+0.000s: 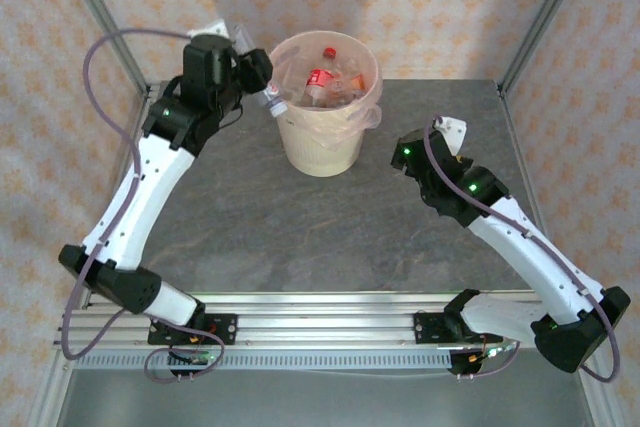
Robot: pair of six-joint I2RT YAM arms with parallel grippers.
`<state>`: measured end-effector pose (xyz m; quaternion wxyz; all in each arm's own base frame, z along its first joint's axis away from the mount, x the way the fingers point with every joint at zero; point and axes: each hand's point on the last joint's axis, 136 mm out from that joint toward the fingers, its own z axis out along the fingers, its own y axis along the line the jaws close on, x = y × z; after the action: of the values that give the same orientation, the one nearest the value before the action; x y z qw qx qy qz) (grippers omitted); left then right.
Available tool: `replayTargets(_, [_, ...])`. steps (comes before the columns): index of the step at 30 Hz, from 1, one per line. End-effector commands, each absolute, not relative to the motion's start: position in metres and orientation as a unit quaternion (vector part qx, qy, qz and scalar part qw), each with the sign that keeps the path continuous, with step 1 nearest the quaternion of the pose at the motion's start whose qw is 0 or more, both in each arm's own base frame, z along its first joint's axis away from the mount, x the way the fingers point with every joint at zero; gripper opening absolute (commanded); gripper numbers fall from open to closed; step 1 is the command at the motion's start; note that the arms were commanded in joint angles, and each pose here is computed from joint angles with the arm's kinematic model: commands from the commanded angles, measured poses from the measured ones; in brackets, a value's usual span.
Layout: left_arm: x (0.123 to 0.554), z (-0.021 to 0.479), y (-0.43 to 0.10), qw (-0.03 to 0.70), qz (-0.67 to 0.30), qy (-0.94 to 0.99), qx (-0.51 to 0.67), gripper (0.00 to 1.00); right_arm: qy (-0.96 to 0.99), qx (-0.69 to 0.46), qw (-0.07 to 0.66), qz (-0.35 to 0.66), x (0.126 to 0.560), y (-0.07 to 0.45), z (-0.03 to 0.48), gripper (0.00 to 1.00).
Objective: Put the plastic bottles in the bin
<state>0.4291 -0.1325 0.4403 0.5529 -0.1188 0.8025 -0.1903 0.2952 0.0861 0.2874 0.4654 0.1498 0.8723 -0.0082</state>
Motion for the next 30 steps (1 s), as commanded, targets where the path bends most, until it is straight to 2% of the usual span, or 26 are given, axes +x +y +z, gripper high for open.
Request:
replayTargets(1, [0.444,0.439,-0.146,0.551,-0.128,0.825,0.009,0.4,0.864,0.156,0.478,-0.003,0.293,0.082,0.293,0.99])
replayTargets(9, [0.496,0.475,-0.17,0.605,-0.07,0.784,0.121,0.37,0.864,0.155,0.479,-0.006,0.294,0.081,0.292,0.99])
replayTargets(11, [0.513,0.467,-0.176,0.605,-0.052,0.782,0.14,0.37,0.863,0.157,0.481,-0.009,0.294,0.08,0.292,0.99])
replayTargets(20, [0.541,0.439,-0.204,0.604,-0.001,0.761,0.237,0.39,0.852,0.17,0.495,-0.019,0.291,0.071,0.3,0.99])
replayTargets(24, [0.545,0.421,-0.222,0.589,0.027,0.756,0.285,0.43,0.845,0.178,0.504,-0.014,0.289,0.067,0.306,0.99])
replayTargets(29, [0.552,0.4,-0.238,0.573,0.06,0.751,0.321,0.44,0.841,0.183,0.509,-0.012,0.287,0.065,0.308,0.99])
replayTargets(30, [0.554,0.396,-0.24,0.571,0.066,0.751,0.325,0.47,0.841,0.183,0.509,-0.012,0.287,0.065,0.308,0.99])
